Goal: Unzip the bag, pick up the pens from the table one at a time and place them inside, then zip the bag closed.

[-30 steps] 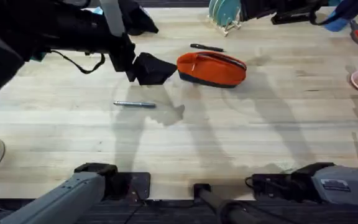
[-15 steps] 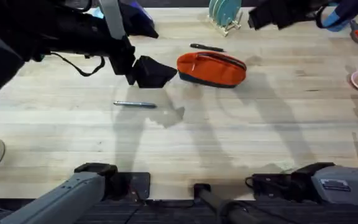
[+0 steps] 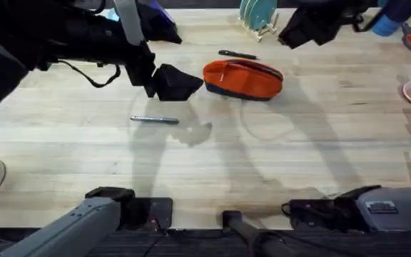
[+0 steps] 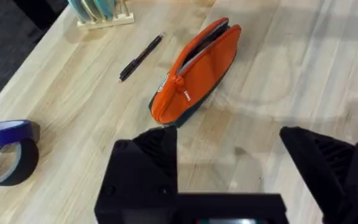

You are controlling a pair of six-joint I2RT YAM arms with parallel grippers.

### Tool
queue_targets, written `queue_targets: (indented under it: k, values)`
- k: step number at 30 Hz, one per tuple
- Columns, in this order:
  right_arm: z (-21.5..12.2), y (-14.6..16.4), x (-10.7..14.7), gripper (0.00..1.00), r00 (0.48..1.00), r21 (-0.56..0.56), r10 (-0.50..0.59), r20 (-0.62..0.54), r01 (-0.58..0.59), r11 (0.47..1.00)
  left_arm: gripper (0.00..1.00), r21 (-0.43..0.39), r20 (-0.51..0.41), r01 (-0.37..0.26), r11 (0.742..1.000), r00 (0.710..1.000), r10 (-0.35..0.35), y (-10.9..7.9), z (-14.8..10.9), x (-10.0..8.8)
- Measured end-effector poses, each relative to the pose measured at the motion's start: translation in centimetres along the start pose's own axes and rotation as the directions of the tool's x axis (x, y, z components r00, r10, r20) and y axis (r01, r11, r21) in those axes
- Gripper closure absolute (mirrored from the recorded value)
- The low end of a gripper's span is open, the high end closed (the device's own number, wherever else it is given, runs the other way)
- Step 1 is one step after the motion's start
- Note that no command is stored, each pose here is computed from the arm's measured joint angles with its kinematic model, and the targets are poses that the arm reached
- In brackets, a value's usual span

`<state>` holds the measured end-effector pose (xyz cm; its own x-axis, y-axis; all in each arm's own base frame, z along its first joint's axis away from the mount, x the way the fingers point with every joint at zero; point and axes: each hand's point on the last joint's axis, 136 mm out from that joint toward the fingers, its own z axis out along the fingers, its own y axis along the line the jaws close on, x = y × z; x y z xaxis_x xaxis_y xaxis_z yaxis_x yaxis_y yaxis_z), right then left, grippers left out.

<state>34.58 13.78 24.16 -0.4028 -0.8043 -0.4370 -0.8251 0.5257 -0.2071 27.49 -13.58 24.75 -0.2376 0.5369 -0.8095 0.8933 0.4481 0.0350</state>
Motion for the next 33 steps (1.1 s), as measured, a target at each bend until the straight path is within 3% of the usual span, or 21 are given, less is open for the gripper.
queue_targets:
  k: [14, 33]
  values:
    - [5.4, 0.8, 0.3, 0.967, 0.998, -0.140, -0.029, -0.048, 0.022, 0.990, 0.007, 0.000, 0.000, 0.000, 1.000, 1.000, 0.000, 0.0, 0.0, 0.0]
    - [9.7, 1.0, 1.4, 0.968, 0.993, -0.202, -0.024, -0.116, 0.000, 0.979, 0.007, 0.000, 0.000, 0.000, 1.000, 1.000, 0.000, 0.0, 0.0, 0.0]
